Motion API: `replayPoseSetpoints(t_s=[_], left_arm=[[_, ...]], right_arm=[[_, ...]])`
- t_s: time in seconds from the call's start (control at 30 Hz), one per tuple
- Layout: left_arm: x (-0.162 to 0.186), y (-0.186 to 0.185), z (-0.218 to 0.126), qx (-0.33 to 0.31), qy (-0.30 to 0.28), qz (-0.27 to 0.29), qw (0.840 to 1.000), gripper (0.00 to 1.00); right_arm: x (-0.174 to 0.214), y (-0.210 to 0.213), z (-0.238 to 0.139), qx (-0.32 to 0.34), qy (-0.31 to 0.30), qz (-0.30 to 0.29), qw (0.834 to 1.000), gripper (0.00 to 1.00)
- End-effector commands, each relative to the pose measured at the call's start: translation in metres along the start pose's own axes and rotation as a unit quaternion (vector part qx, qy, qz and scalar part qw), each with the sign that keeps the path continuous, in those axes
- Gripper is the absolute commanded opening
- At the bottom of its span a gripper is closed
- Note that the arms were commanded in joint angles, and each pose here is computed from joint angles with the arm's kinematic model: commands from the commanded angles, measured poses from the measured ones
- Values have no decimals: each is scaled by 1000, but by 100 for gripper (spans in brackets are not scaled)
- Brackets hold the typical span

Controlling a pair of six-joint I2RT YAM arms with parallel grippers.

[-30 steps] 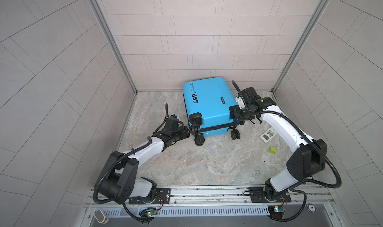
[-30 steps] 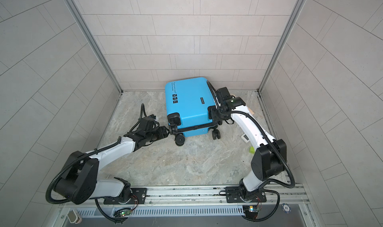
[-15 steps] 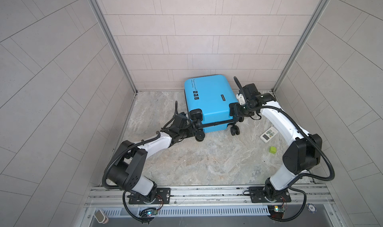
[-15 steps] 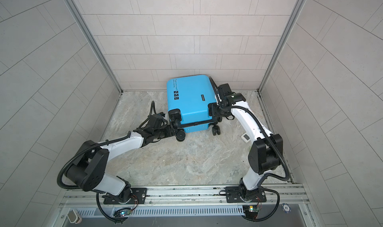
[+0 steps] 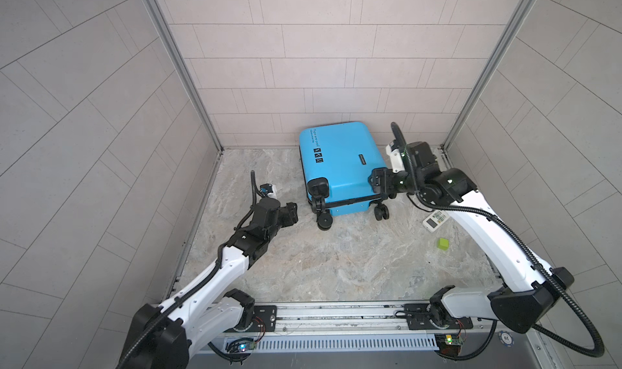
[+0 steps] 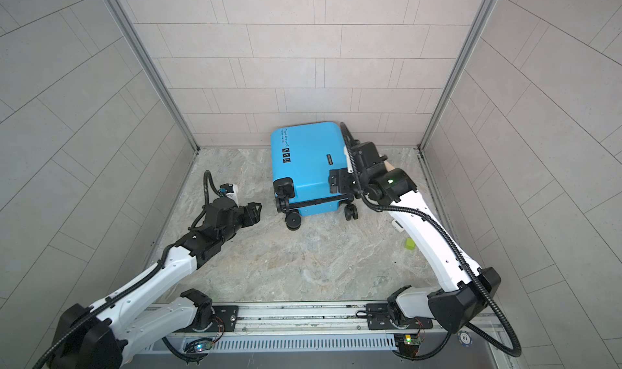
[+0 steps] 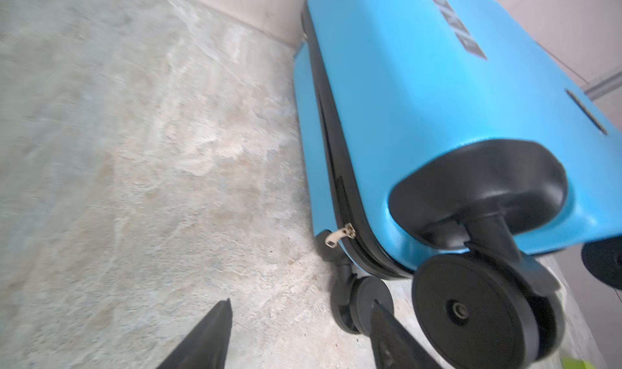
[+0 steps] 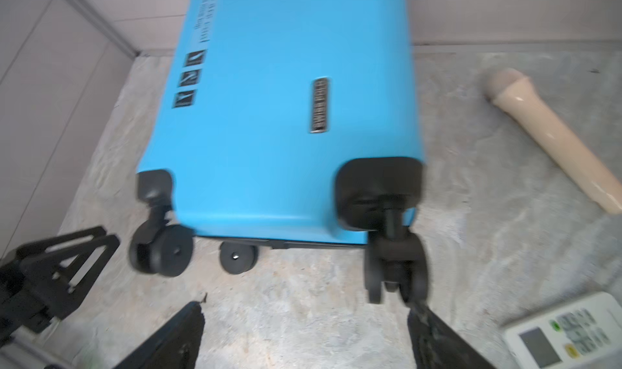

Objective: Pack the luggage
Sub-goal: 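Turn the suitcase by its wheel with the right gripper while the left gripper releases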

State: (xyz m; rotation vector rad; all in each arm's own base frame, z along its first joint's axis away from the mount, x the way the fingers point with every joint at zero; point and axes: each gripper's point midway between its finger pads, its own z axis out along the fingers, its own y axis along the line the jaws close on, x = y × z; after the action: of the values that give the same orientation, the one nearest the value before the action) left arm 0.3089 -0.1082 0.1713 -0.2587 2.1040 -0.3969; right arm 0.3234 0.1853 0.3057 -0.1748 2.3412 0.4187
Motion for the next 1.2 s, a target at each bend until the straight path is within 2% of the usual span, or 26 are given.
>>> replayPoseSetpoints(t_s=[0.0,0.13,0.27,0.47,0.63,0.73,0.8,0.9,1.0,1.17], left_arm=[[-19,32,-16,-80,-56,19,995,75],[-36,34,-31,-92,-82,51,991,80],[-39,35,-36,-104,-72,68,990,81],[-32,37,-37,-94,-72,52,992,81],[-22,38,-33,-86,-66,65,992,80],[-14,37,-28,-80,-52,67,993,80],[-8,32,-22,-64,-36,75,994,76],[1,24,-12,-42,-18,78,996,69],[9,5,-1,13,-7,87,996,66],[23,-25,13,97,-9,100,990,62]], right_arm=[[12,36,21,-7,10,1,1000,98],[33,88,50,-28,52,-20,998,98],[56,126,79,-43,102,-52,992,98],[76,138,112,-14,130,-77,988,98],[88,136,134,6,144,-79,986,94],[90,133,147,24,143,-81,986,87],[89,133,153,29,140,-82,986,80],[82,134,156,34,130,-82,987,63],[74,130,151,44,124,-85,988,41],[62,123,132,41,108,-93,989,27]])
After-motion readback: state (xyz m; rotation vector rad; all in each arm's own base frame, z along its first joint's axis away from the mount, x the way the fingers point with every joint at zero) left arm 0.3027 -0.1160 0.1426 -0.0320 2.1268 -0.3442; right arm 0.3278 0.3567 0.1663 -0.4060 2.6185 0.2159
